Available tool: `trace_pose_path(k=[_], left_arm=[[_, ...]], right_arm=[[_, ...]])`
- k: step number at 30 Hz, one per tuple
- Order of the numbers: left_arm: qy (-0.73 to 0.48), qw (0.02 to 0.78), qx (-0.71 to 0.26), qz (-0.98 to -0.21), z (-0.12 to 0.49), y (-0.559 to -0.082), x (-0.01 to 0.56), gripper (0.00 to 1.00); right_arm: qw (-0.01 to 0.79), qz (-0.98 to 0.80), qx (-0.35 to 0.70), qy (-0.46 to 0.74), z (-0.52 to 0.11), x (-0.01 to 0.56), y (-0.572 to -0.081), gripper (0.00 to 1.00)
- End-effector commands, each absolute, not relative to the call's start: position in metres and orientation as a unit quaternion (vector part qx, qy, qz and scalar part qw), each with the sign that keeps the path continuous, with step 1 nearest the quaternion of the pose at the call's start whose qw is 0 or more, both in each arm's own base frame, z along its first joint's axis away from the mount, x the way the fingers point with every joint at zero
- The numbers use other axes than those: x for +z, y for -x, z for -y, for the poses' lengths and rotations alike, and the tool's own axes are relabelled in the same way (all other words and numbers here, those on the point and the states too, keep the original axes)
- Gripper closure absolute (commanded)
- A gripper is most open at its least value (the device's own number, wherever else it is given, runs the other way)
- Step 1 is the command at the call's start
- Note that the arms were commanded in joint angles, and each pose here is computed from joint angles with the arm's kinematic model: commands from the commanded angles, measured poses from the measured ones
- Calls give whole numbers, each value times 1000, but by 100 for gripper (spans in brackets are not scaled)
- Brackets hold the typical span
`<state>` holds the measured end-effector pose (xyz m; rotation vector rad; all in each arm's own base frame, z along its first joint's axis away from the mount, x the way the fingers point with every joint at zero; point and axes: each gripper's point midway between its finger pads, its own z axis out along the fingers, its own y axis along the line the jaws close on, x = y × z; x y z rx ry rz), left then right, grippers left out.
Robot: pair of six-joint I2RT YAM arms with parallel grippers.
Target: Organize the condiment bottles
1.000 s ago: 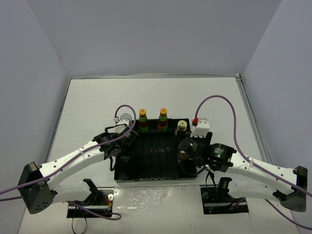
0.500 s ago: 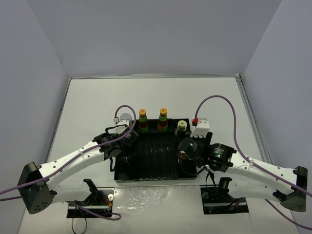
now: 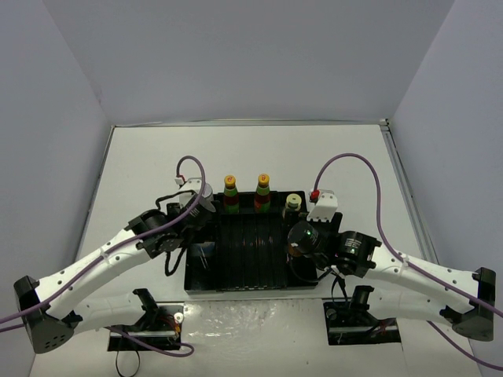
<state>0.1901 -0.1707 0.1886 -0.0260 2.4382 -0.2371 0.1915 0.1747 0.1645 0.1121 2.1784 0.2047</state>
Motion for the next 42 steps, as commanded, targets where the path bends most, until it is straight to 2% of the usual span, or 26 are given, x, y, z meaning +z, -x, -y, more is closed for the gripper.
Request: trace_pose_path(k=[1,9,20,42], left_arm=[[-2,380,-101,-919,165,-193,228,21],[-18,428,-103,-898,150,-195,264,21],[-41,500,-53,-863,120,-206,300,20],[-46,565,-19,-824,101,-224,340,20]], right_arm=[[483,-868,93,-64,-180,181,-200,0],[490,-864,97,-67,-178,188,-201,0],[516,-848,93,-73,-175,209,-208,0],[581,-808,59,-79,-143,307,-245,0]])
